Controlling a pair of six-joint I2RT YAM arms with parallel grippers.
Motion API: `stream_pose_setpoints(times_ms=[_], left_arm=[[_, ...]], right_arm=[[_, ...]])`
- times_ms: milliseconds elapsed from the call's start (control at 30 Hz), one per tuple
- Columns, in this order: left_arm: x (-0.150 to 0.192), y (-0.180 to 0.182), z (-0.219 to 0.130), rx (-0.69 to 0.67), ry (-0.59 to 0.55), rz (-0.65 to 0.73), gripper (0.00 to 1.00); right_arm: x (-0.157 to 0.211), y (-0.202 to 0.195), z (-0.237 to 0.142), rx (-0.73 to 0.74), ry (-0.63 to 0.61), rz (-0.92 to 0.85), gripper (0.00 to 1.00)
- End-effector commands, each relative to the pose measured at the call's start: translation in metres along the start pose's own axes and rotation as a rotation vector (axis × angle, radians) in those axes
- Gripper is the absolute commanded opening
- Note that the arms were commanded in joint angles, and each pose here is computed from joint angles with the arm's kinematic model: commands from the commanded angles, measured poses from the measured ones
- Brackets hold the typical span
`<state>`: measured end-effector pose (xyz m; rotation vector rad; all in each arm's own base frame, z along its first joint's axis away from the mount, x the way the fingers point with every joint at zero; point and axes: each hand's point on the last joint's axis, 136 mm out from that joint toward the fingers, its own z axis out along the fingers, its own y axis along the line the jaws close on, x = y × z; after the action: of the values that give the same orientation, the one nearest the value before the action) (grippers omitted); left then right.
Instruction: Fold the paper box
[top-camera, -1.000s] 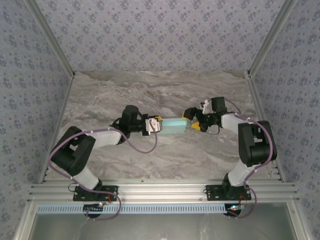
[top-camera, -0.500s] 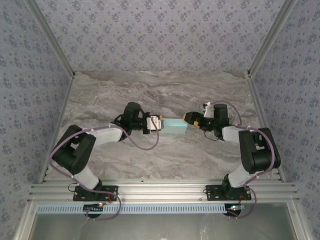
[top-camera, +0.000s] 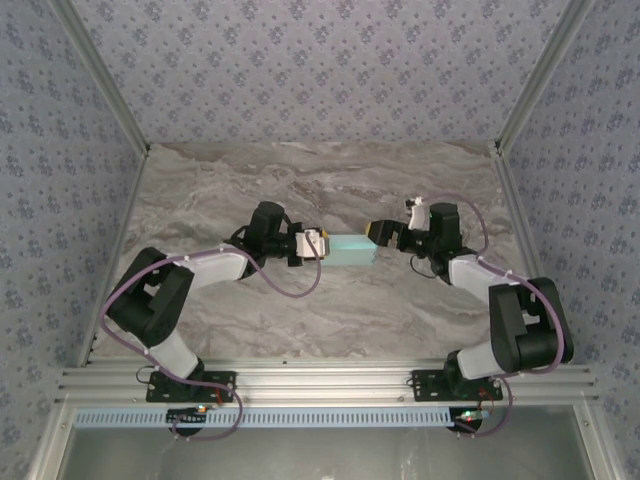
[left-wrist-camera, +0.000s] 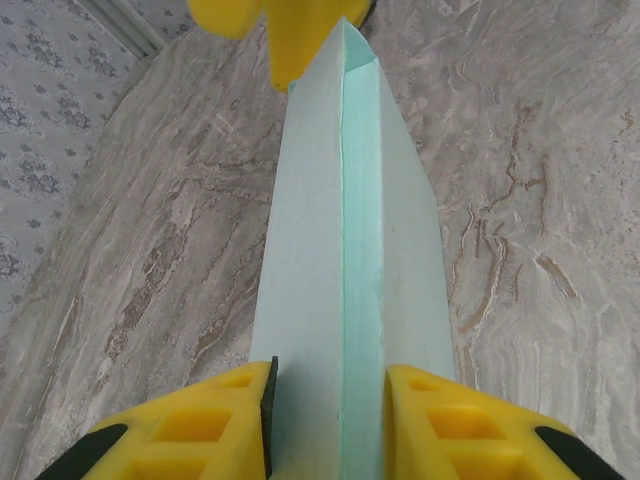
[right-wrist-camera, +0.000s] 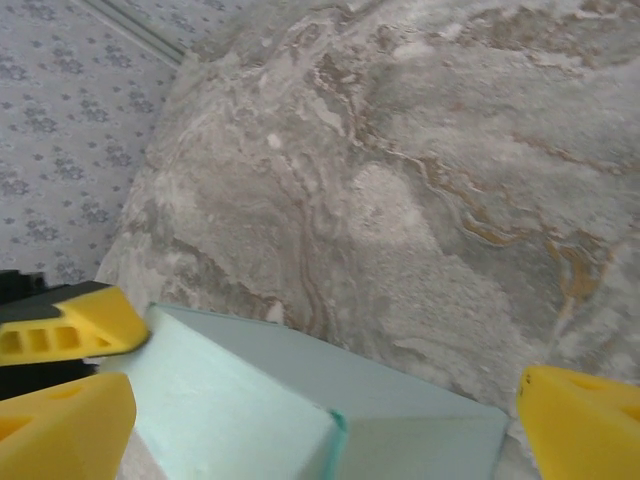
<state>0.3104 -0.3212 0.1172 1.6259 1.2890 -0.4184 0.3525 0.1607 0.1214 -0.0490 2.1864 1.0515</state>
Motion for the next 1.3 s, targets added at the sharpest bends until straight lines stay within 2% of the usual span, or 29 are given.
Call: stream_pose_setpoints(times_ms=[0, 167, 300, 533, 633, 733, 867, 933, 1067, 1267], left_arm=[[0.062, -0.065, 0.002, 0.192, 0.219, -0.171, 0.31], [0.063, -0.064, 0.004, 0.213, 0.234, -0.187, 0.31], [0.062, -0.063, 0.005, 0.233, 0.243, -0.198, 0.31], [0.063, -0.065, 0.005, 0.245, 0.254, -0.205, 0.31], [0.061, -0.065, 0.006, 0.241, 0.245, -0.199, 0.31], [0.062, -0.065, 0.006, 0.232, 0.25, -0.199, 0.31], [0.063, -0.066, 0.005, 0.234, 0.255, -0.201, 0.31], [0.064, -0.066, 0.005, 0.243, 0.26, -0.2, 0.31], [0.058, -0.066, 0.004, 0.242, 0.243, -0.209, 0.31], [0.06, -0.068, 0.003, 0.242, 0.257, -0.21, 0.31]], right_arm=[[0.021, -0.033, 0.001, 0.067, 0.003, 0.053, 1.0], [0.046, -0.057, 0.007, 0.143, -0.014, 0.095, 1.0], [0.047, -0.069, 0.009, 0.166, -0.044, 0.122, 1.0], [-0.003, -0.016, -0.003, 0.071, -0.113, 0.022, 1.0], [-0.008, -0.003, -0.006, 0.068, -0.117, -0.041, 1.0], [0.009, -0.016, -0.002, 0.135, -0.087, -0.08, 1.0], [0.048, -0.064, 0.002, 0.245, -0.059, -0.016, 1.0], [0.047, -0.062, 0.002, 0.203, -0.077, 0.03, 0.99], [0.042, -0.075, -0.006, 0.277, -0.089, 0.091, 1.0], [0.011, -0.025, -0.015, 0.138, -0.115, 0.056, 1.0]])
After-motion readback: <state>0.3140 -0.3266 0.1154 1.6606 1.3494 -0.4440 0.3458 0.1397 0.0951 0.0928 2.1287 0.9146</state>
